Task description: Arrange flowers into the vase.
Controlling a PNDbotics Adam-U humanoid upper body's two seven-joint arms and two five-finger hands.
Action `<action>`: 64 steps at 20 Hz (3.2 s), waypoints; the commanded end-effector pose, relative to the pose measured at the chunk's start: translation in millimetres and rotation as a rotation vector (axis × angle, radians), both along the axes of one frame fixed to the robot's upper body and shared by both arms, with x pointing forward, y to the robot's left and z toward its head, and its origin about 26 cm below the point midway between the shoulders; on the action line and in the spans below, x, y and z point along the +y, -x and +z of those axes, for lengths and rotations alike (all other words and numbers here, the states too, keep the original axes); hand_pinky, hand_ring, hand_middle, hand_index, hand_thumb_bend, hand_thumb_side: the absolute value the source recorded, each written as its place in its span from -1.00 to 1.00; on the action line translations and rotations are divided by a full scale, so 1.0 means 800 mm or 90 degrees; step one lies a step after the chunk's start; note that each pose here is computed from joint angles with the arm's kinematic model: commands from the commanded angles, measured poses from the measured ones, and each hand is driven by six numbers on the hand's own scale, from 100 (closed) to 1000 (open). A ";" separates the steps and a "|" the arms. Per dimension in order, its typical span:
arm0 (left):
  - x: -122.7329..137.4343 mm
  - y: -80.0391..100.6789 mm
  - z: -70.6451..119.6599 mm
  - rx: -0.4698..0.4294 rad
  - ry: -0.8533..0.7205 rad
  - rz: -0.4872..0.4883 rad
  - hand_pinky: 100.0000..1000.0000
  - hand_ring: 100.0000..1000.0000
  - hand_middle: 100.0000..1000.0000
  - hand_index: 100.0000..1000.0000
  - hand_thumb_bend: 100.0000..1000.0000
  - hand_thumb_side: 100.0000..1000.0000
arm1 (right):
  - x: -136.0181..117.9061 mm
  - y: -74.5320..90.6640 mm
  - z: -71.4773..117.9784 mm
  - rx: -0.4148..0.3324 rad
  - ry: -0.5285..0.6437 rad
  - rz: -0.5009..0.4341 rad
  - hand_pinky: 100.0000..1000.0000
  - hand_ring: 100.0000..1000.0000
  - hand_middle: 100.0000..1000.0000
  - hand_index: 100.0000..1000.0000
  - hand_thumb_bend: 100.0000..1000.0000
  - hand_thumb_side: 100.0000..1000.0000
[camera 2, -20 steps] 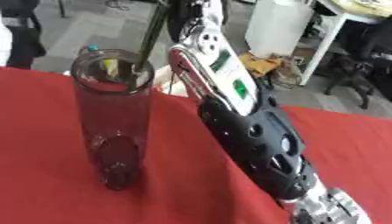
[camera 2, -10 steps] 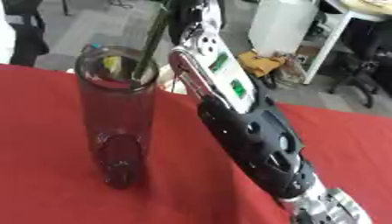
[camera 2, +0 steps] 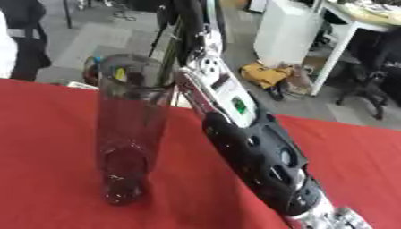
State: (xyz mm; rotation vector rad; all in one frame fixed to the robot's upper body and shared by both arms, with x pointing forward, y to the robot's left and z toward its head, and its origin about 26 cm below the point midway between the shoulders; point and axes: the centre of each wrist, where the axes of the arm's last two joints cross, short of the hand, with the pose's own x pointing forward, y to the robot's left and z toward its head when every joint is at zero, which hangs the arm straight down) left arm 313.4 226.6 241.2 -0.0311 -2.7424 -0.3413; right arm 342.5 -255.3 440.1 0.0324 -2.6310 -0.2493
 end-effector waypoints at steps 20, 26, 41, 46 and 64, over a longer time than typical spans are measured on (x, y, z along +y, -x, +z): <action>-0.004 0.004 0.012 -0.013 -0.007 -0.018 0.64 0.86 0.72 0.77 -1.00 1.00 | 0.023 0.026 0.013 -0.017 -0.004 0.028 -1.00 -1.00 -1.00 -1.00 -1.00 0.08; -0.005 0.004 0.013 -0.013 -0.007 -0.021 0.64 0.85 0.72 0.76 -1.00 1.00 | 0.026 0.029 0.009 -0.019 -0.003 0.030 -1.00 -1.00 -1.00 -1.00 -1.00 0.08; -0.005 0.003 0.015 -0.016 -0.009 -0.023 0.64 0.85 0.71 0.77 -1.00 1.00 | 0.031 0.039 -0.007 -0.090 0.150 -0.093 -0.75 -0.39 -1.00 -1.00 -1.00 0.45; -0.005 0.003 0.015 -0.017 -0.009 -0.024 0.64 0.85 0.71 0.77 -1.00 1.00 | 0.031 0.039 -0.009 -0.089 0.185 -0.116 -0.60 -0.29 -0.97 -1.00 -1.00 0.52; -0.007 0.003 0.015 -0.016 -0.007 -0.029 0.64 0.85 0.71 0.76 -1.00 1.00 | 0.035 0.047 -0.007 -0.054 0.198 -0.137 -0.33 -0.14 -0.80 -0.70 -1.00 0.65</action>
